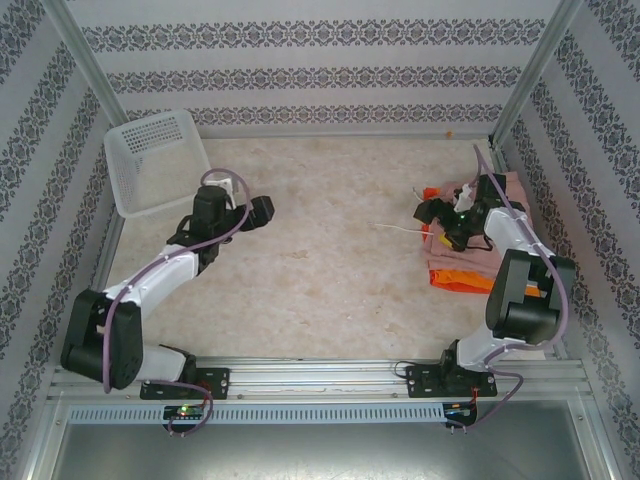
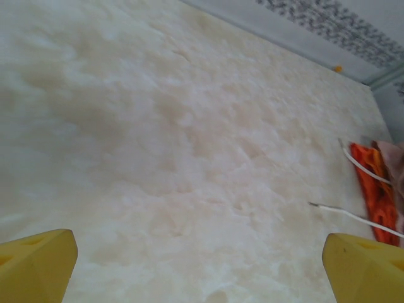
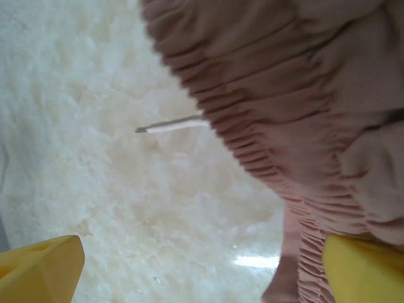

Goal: Fold and stack the shorts

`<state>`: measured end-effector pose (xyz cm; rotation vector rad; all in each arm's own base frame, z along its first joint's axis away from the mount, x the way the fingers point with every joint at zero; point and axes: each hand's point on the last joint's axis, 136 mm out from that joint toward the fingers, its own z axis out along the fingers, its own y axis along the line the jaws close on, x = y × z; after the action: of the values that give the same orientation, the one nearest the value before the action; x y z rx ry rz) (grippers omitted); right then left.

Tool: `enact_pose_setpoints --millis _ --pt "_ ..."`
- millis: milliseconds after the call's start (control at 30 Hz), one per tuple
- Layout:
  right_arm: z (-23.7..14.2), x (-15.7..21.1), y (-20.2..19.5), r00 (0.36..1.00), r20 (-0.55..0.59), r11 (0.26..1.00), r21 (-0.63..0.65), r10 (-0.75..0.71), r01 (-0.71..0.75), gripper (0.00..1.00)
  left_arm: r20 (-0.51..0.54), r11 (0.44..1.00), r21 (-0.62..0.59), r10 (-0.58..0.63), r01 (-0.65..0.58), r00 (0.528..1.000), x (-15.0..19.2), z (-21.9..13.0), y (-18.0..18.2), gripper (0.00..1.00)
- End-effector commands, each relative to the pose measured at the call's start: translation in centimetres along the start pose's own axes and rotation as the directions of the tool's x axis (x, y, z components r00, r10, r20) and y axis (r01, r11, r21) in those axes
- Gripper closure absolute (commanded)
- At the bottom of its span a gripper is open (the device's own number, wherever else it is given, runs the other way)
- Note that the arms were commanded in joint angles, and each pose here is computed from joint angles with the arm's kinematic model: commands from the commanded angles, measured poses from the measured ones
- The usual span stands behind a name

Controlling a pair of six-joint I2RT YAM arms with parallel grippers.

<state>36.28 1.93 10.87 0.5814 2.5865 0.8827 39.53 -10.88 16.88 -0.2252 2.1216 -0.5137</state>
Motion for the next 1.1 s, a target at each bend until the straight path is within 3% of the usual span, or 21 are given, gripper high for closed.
enact_pose_setpoints --millis 0,200,367,500,567,767,967,1067 --pt "-1.8 -0.5 2.9 0.995 0.078 0.994 -0.074 -0.069 0.075 0.02 0.141 0.980 -0.173 0.125 -0.100 0.982 -2.0 -2.2 3.7 0.00" --pt "-4.8 -2.7 2.9 0.899 0.373 0.972 0.039 -0.228 0.230 0.02 0.338 0.895 -0.413 0.321 -0.166 0.885 -3.1 -6.5 8.2 0.00" --pt "-4.9 -2.8 1.8 0.757 0.545 0.929 0.133 -0.360 0.346 0.02 0.303 0.831 -0.504 0.426 -0.236 0.853 -2.0 -5.9 10.5 0.00" --pt "-3.8 -2.3 0.4 0.667 0.537 0.856 0.288 -0.516 0.430 0.02 0.278 0.814 -0.516 0.454 -0.267 0.847 -1.6 -5.0 11.3 0.00" --pt "-3.0 -2.0 0.0 0.643 0.521 0.827 0.323 -0.561 0.460 0.02 0.310 0.811 -0.525 0.463 -0.257 0.830 -1.9 -5.4 11.6 0.00" --pt "-2.0 -2.0 -0.6 0.545 0.556 0.776 0.385 -0.627 0.499 0.02 0.310 0.826 -0.514 0.428 -0.229 0.849 -0.1 -4.8 13.7 0.00" --pt "-1.8 -2.8 0.2 0.497 0.580 0.756 0.391 -0.645 0.524 0.02 0.320 0.834 -0.489 0.446 -0.258 0.836 0.7 -3.3 14.1 0.00" --pt "-1.2 -3.2 0.4 0.511 0.569 0.756 0.376 -0.644 0.536 0.02 0.310 0.839 -0.459 0.460 -0.293 0.832 1.8 -1.9 14.2 0.00"
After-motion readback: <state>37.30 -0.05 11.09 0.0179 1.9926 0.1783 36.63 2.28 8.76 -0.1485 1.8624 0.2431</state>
